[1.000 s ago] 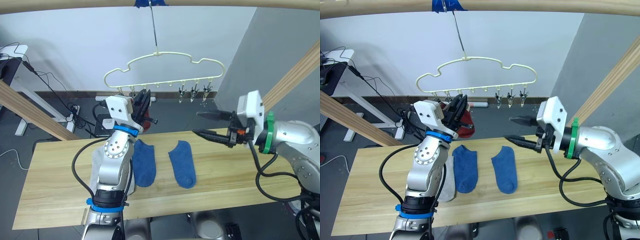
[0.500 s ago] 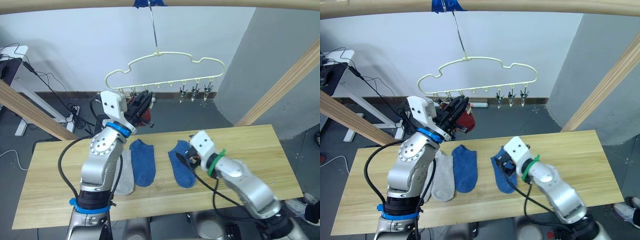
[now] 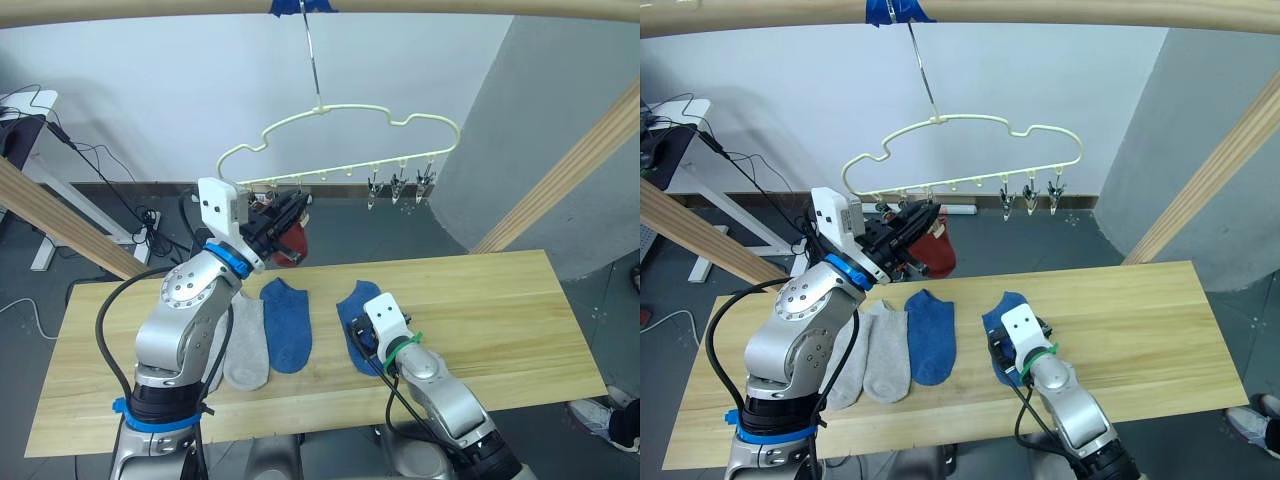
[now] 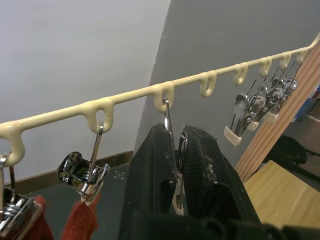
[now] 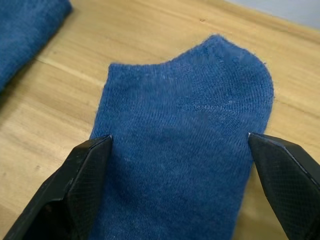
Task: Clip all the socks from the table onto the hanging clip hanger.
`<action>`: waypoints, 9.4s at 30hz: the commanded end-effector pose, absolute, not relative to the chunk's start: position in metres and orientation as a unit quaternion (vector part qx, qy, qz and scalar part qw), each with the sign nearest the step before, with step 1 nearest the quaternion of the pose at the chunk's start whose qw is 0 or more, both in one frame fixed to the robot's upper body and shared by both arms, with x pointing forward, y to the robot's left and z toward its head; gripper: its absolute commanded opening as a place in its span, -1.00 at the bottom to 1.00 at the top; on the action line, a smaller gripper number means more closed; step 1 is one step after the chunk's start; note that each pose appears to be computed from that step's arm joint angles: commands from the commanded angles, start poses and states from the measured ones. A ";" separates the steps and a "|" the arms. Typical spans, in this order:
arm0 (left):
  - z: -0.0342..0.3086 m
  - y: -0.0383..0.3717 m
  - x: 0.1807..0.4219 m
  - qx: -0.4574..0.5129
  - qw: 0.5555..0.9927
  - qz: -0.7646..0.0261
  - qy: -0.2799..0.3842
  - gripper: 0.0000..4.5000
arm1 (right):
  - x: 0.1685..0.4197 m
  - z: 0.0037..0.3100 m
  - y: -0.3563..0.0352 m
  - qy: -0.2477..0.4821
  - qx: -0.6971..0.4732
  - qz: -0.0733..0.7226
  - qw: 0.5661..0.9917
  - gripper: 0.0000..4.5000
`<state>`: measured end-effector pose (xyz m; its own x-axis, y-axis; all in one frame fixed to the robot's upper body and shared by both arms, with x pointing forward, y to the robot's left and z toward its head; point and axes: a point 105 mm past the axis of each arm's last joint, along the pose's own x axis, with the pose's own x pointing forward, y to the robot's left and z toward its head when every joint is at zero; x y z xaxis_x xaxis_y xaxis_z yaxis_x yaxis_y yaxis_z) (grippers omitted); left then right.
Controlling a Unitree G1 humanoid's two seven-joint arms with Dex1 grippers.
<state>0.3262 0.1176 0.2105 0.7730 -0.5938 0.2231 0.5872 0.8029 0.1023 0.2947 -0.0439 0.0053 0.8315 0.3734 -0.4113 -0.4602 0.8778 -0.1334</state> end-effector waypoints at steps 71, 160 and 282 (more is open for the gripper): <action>0.219 0.128 0.300 -0.147 0.904 -0.400 -0.026 0.43 | 0.280 0.147 0.007 -0.181 -0.308 0.465 0.810 -0.48; 0.205 0.128 0.246 0.131 0.826 -0.546 -0.058 0.43 | 0.341 0.249 -0.017 -0.132 -0.077 0.321 0.935 -0.04; 0.023 0.161 0.301 0.029 0.988 -0.083 0.127 1.00 | 0.334 0.246 -0.008 -0.118 -0.023 0.336 0.934 -0.97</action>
